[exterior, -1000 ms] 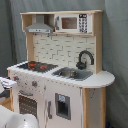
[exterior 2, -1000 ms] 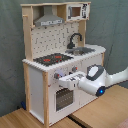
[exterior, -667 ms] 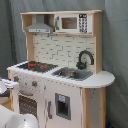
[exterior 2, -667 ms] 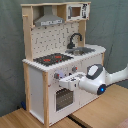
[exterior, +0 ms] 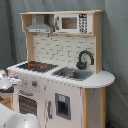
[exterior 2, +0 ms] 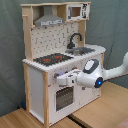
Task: Play with the kitchen
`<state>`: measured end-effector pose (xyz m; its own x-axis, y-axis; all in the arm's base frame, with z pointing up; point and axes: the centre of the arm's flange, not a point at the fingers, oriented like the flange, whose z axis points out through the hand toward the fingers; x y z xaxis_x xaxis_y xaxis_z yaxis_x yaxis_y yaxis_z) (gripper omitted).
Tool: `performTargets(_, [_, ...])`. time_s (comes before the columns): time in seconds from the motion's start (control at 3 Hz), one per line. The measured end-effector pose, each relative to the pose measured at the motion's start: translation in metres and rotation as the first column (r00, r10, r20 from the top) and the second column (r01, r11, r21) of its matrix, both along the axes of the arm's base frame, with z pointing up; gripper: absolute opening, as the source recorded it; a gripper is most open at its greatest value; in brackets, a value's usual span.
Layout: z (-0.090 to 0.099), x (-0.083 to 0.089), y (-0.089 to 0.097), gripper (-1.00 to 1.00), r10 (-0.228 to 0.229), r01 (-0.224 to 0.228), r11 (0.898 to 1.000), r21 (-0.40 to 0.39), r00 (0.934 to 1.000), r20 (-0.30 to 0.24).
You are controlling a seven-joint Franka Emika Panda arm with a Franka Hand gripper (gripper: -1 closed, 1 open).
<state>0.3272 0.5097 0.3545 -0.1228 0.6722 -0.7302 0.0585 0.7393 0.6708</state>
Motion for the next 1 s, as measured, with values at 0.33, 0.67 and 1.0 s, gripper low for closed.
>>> performTargets(0.33, [0.000, 0.011, 0.013, 1.00, 0.011, -0.011, 1.000, 0.011, 0.9999, 0.000])
performTargets(0.67, [-0.020, -0.015, 0.004, 1.00, 0.015, -0.016, 1.000, -0.014, 0.9996, -0.024])
performTargets(1.0, [-0.018, -0.029, -0.013, 1.00, 0.003, -0.004, 1.000, -0.020, 0.9998, -0.021])
